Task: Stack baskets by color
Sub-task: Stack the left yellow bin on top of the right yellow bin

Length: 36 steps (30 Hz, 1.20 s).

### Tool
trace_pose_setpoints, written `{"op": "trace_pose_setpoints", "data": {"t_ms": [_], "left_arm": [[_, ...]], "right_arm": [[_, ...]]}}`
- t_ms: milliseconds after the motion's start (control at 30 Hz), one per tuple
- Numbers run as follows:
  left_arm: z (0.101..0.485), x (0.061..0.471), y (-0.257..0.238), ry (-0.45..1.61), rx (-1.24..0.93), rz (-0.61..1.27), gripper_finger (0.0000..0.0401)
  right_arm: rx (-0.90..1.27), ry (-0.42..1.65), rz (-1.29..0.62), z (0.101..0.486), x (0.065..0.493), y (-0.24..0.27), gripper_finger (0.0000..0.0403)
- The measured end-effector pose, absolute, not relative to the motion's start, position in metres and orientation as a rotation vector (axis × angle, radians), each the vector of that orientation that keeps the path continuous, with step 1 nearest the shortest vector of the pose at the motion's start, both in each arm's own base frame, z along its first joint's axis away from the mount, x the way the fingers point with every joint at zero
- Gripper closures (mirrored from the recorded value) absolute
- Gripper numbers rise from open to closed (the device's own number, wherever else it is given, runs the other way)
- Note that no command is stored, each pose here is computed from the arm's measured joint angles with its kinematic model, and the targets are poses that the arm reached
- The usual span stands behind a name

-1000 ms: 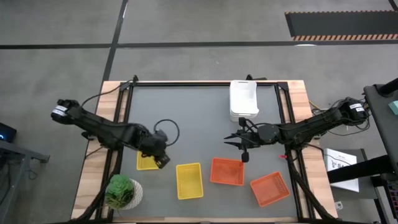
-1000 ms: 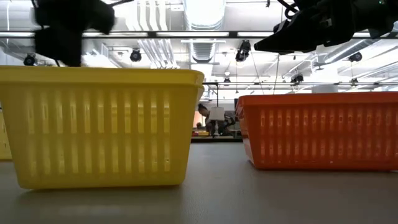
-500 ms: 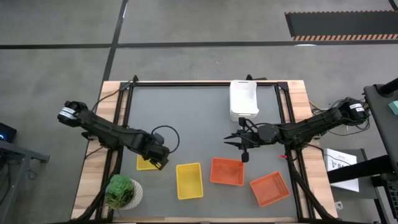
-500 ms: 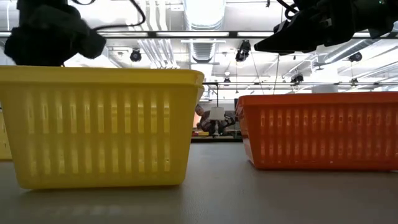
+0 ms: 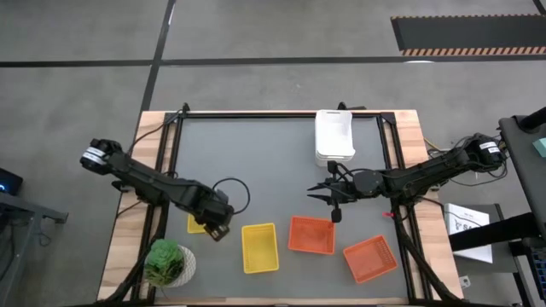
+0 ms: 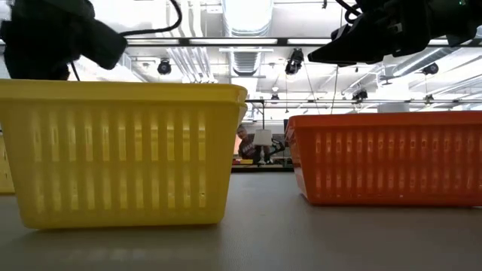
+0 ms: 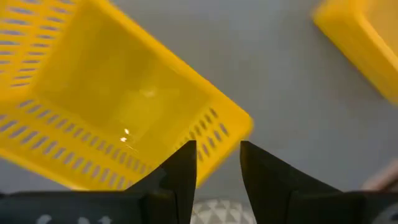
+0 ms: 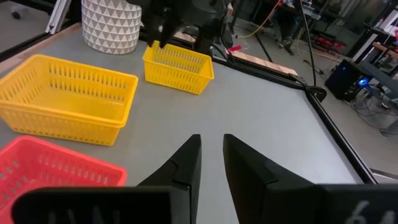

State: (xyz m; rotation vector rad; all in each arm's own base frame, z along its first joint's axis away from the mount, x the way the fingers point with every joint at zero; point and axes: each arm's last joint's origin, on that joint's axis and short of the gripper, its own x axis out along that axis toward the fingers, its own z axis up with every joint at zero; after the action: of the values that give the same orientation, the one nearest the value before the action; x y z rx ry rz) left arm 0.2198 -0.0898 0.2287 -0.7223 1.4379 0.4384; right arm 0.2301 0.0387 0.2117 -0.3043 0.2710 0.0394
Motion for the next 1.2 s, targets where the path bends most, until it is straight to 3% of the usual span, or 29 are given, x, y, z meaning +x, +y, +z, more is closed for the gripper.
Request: {"op": "trace_pose_setpoints", "data": {"t_ms": [300, 533, 867, 1067, 1200], "left_arm": [[0.225, 0.212, -0.107, 1.493, -0.444, 0.127, 0.0294], [0.221, 0.204, -0.117, 1.520, -0.374, 0.075, 0.0287], [0.211, 0.195, -0.120, 1.525, -0.230, 0.041, 0.0206], [0.207, 0.200, -0.123, 1.446, -0.157, -0.049, 0.0204], [0.196, 0.200, -0.123, 1.411, -0.144, -0.072, 0.0224]], "right_arm": [[-0.311, 0.268, 0.040, 0.212, 0.230, 0.039, 0.0342], [-0.311, 0.268, 0.040, 0.212, 0.230, 0.039, 0.0342], [-0.311, 0.268, 0.040, 0.212, 0.230, 0.039, 0.0342], [-0.304, 0.268, 0.039, 0.212, 0.230, 0.039, 0.0342], [-0.304, 0.268, 0.039, 0.212, 0.230, 0.039, 0.0342]]}}
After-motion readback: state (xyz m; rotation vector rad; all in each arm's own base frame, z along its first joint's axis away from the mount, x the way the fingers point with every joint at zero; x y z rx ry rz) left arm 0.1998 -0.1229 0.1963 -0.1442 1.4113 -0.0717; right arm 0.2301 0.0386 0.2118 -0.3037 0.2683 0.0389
